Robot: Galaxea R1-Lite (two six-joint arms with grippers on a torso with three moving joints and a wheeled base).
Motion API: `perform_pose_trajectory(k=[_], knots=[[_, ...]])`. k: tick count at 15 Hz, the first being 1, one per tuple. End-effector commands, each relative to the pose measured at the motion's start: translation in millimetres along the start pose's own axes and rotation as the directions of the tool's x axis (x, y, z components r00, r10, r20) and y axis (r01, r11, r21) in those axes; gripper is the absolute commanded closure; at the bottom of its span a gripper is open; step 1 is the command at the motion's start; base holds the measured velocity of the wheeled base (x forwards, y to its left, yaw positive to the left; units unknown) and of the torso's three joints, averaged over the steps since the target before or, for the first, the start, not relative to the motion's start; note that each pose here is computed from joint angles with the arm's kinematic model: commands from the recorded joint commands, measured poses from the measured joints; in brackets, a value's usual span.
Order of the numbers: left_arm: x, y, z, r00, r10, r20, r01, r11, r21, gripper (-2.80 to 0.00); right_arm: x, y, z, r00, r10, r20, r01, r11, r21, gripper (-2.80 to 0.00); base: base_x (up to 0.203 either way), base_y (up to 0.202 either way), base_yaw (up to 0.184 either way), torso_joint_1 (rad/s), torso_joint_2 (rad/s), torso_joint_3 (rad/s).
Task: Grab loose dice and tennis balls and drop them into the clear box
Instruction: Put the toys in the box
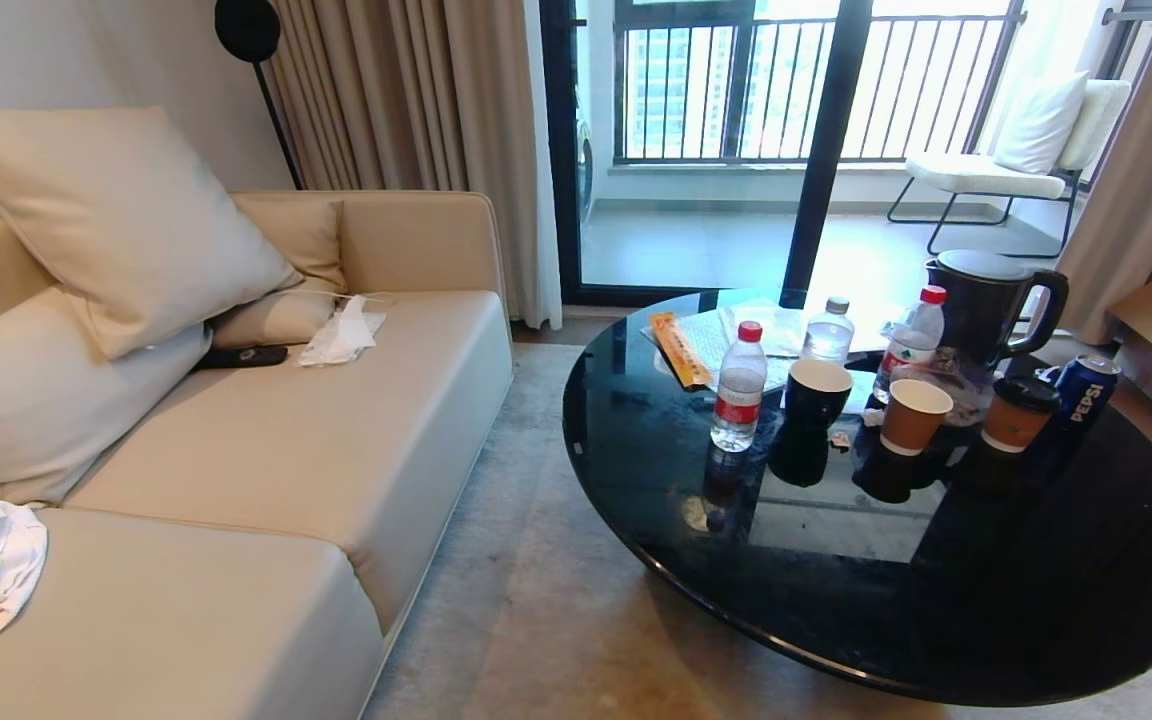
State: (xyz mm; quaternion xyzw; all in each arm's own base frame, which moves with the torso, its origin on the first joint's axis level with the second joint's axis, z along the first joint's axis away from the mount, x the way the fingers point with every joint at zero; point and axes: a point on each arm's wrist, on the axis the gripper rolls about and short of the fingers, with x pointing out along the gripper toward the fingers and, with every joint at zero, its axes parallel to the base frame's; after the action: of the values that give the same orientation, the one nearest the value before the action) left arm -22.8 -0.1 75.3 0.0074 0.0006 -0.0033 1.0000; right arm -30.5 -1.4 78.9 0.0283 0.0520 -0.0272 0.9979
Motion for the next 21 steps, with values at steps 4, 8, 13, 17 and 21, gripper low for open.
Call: perform_pose_trajectory(k=[4, 8, 13, 17, 21], knots=[[0.0, 0.0, 0.0, 1.000, 0.000, 0.000, 0.000, 1.000, -0.001, 0.00, 0.0, 0.0, -0.2, 1.000, 0.001, -0.002, -0.001, 1.000, 0.001, 0.00, 0.000, 0.000, 0.000, 0.000, 0.00, 0.000], [0.0, 0.0, 0.0, 1.000, -0.001, 0.000, 0.001, 1.000, -0.001, 0.00, 0.1, 0.0, -0.4, 1.000, 0.000, -0.003, 0.000, 1.000, 0.001, 0.00, 0.000, 0.000, 0.000, 0.000, 0.00, 0.000], [0.0, 0.0, 0.0, 1.000, -0.001, 0.000, 0.001, 1.000, -0.001, 0.00, 0.0, 0.0, -0.2, 1.000, 0.000, -0.002, 0.000, 1.000, 0.000, 0.00, -0.023, 0.000, 0.000, 0.000, 0.00, 0.000], [0.0, 0.0, 0.0, 1.000, -0.001, 0.000, 0.001, 1.000, -0.001, 0.00, 0.1, 0.0, -0.1, 1.000, 0.000, -0.003, 0.000, 1.000, 0.000, 0.00, -0.179, 0.000, -0.002, 0.001, 0.00, 0.004], [0.0, 0.0, 0.0, 1.000, 0.000, 0.000, 0.000, 1.000, -0.001, 0.00, 0.0, 0.0, -0.2, 1.000, 0.000, -0.002, 0.000, 1.000, 0.000, 0.00, -0.187, 0.000, -0.001, 0.002, 0.00, 0.003]])
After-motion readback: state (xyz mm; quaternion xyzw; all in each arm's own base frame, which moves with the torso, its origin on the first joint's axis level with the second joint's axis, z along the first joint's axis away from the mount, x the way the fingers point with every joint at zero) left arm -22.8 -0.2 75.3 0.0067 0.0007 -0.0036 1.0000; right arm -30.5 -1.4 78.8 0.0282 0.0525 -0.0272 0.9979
